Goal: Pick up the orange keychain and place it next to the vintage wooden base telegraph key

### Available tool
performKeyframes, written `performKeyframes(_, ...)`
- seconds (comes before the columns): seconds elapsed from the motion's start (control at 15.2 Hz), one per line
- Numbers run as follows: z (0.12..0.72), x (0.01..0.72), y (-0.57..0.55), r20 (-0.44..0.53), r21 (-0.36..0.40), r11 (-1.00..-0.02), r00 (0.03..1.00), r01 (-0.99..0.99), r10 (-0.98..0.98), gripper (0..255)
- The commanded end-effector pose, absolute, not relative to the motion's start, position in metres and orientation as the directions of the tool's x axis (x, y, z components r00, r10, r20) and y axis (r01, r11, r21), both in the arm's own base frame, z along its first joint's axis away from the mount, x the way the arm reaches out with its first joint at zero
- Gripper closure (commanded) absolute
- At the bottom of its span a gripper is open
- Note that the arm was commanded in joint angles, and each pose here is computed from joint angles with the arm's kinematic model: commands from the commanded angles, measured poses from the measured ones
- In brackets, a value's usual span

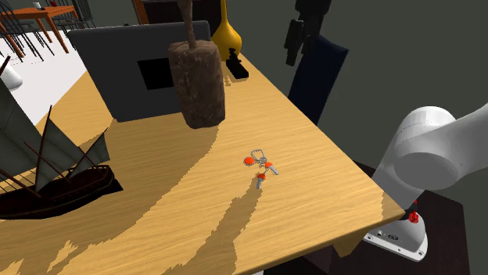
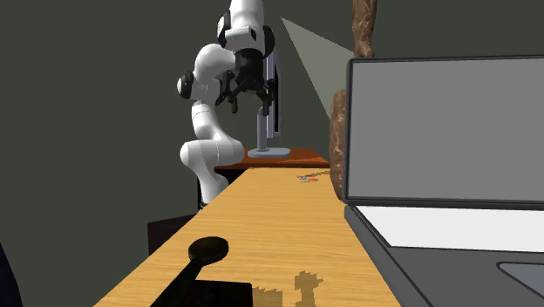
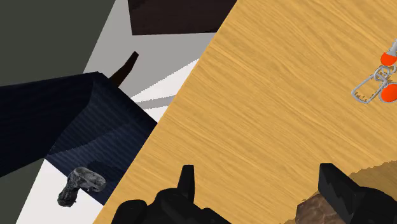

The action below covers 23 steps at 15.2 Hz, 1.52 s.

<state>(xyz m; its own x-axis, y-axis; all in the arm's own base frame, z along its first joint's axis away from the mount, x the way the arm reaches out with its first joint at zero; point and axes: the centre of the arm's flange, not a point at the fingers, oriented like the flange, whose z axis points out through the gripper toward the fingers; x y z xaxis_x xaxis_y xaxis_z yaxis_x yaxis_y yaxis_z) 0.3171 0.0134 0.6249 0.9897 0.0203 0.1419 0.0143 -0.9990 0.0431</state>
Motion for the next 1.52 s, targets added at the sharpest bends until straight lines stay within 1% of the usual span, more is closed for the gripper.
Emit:
performKeyframes(0.0, 0.625, 0.317, 0.013, 0.142, 0.043, -0.999, 0.990, 0.014, 0.020, 0)
performKeyframes(1.32, 0.470, 0.278, 0.210, 0.069, -0.040, -0.968, 0.965, -0.249, -0.252, 0)
performKeyframes(1.45, 0.462, 0.278, 0.214, 0.068, -0.041, -0.966, 0.964, -0.254, -0.256, 0)
